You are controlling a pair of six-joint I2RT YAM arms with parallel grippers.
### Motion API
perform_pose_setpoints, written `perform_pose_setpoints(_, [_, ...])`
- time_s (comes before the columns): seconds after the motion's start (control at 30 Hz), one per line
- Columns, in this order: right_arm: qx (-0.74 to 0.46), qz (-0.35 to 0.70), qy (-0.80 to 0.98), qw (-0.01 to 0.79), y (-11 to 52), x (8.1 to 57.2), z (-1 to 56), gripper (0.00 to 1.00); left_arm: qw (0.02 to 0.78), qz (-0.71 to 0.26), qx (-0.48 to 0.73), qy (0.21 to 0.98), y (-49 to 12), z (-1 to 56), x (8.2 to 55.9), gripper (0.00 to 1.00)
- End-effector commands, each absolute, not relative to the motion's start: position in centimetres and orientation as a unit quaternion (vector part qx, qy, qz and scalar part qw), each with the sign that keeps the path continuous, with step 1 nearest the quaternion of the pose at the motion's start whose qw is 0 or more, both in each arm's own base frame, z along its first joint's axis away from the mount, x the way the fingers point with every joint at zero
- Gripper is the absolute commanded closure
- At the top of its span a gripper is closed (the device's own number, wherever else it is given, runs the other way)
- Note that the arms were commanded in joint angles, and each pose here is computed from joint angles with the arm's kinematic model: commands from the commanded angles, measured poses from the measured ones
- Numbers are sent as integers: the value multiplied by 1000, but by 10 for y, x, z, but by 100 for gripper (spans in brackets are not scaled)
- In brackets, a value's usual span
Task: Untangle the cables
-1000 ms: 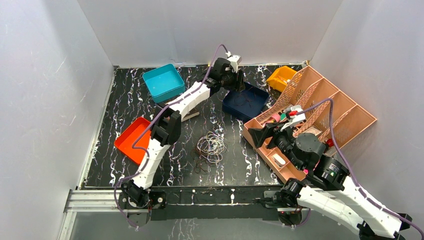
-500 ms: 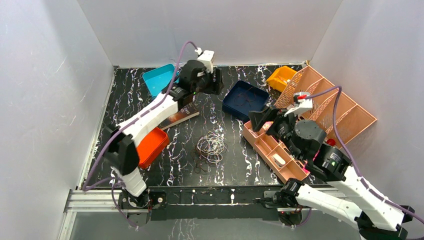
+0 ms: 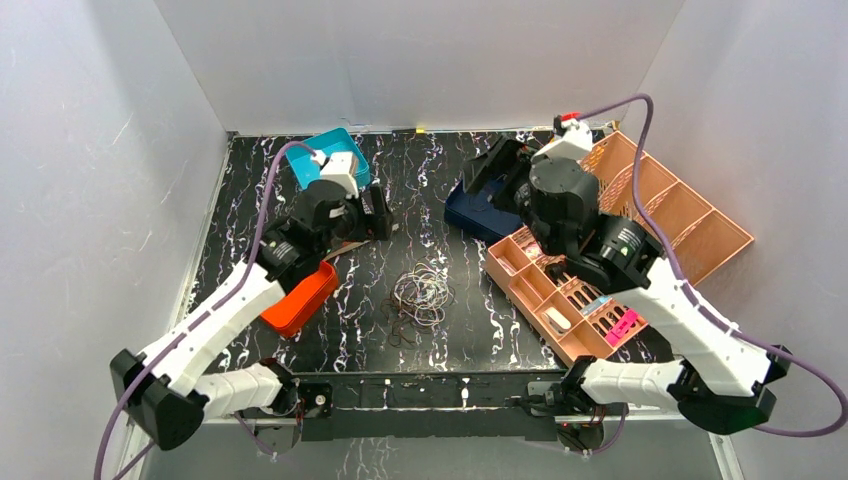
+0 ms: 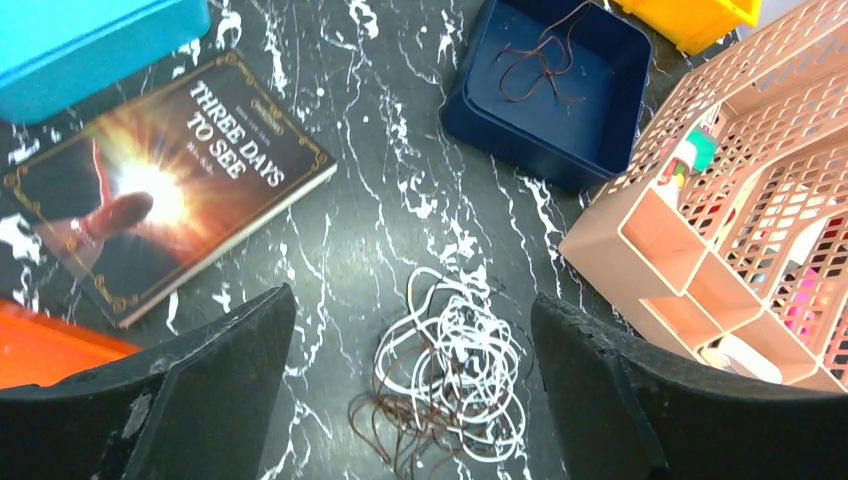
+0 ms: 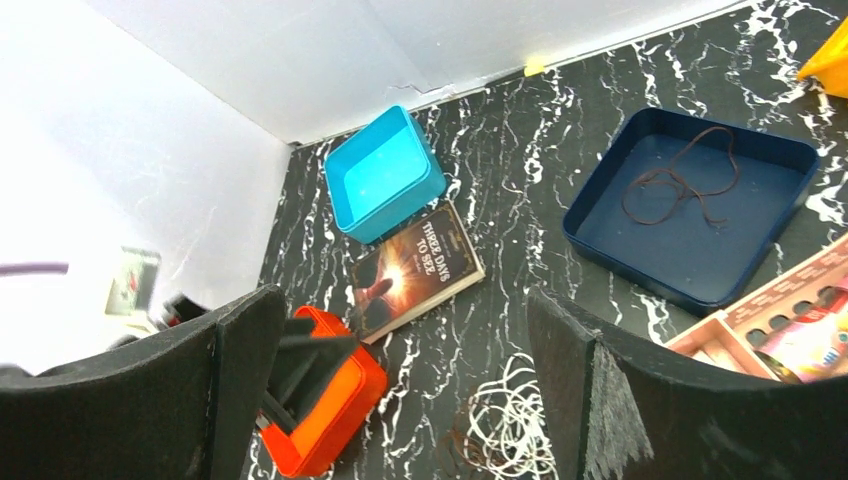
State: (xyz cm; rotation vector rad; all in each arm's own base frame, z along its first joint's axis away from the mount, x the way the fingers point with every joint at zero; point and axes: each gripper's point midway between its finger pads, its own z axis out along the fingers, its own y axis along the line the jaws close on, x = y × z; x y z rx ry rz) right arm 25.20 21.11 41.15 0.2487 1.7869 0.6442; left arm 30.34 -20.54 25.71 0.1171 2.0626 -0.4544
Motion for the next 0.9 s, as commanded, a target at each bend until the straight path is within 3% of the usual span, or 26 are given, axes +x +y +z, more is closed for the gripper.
perform_pose_setpoints(0.0, [131, 313, 739, 582, 219, 255, 457, 2, 461, -187, 9, 867, -185, 241, 272, 9])
perform_pose_setpoints(0.3, [114, 359, 719, 584, 239, 256, 492, 2, 413, -214, 1, 886, -178, 206, 235, 6])
perform_pose_setpoints(0.87, [119, 384, 725, 559, 258, 257, 481, 2, 360, -232, 19, 903, -192, 175, 191, 3])
